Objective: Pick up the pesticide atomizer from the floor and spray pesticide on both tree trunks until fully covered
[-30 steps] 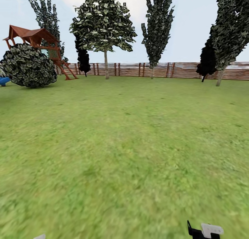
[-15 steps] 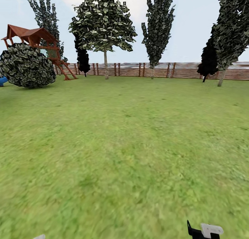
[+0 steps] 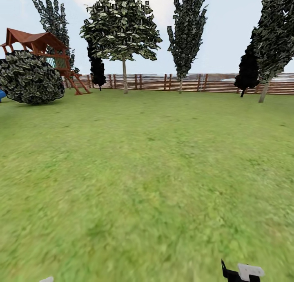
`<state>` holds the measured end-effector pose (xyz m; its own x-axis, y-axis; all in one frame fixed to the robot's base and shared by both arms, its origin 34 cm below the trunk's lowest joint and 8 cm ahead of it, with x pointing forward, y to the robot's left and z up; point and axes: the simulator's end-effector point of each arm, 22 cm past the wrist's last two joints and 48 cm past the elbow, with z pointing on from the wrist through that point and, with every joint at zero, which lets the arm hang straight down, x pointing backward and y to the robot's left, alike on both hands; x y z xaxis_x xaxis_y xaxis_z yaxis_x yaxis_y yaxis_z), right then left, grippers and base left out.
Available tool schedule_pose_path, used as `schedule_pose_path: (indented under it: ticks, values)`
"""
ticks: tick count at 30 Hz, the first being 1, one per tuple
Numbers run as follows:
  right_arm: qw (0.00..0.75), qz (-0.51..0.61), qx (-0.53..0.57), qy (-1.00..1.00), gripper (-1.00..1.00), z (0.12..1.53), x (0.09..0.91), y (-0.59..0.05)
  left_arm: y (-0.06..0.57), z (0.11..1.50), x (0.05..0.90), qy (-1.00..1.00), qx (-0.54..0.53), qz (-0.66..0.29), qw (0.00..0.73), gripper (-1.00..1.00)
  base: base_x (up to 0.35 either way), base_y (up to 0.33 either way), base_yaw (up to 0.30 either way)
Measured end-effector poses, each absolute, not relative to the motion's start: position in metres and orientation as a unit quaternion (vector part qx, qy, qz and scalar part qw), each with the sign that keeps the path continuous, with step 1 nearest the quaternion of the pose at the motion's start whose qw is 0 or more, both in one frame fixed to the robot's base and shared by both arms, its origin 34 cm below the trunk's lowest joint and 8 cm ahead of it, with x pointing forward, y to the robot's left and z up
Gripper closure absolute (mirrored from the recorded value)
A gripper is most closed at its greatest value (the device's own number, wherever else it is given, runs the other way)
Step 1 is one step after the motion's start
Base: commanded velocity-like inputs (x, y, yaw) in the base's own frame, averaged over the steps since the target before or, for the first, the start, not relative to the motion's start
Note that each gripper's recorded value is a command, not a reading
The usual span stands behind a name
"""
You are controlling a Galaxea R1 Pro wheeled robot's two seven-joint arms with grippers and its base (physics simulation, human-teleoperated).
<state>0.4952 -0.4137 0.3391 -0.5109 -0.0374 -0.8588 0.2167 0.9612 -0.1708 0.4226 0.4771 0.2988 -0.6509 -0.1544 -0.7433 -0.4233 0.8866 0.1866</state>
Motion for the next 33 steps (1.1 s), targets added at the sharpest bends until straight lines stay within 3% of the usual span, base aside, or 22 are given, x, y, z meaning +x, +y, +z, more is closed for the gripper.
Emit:
schedule_pose_path:
  ticks: [7,15,28,33]
  values:
    - [0.492,-0.128,0.052,0.86,-1.0,0.339,0.495,-0.412,0.477,0.299,0.423,0.892,-0.162,0.175,0.385,1.0,0.339,0.0,0.013]
    - [0.491,-0.127,0.053,0.86,-1.0,0.338,0.495,-0.41,0.475,0.298,0.423,0.892,-0.161,0.173,0.386,1.0,0.318,0.0,0.252]
    - [0.491,-0.127,0.053,0.86,-1.0,0.338,0.495,-0.41,0.468,0.297,0.424,0.894,-0.156,0.168,0.384,1.0,0.035,0.0,0.277]
    - [0.491,-0.128,0.053,0.86,-1.0,0.338,0.495,-0.411,0.467,0.296,0.425,0.895,-0.154,0.167,0.384,1.0,0.112,0.0,0.088]
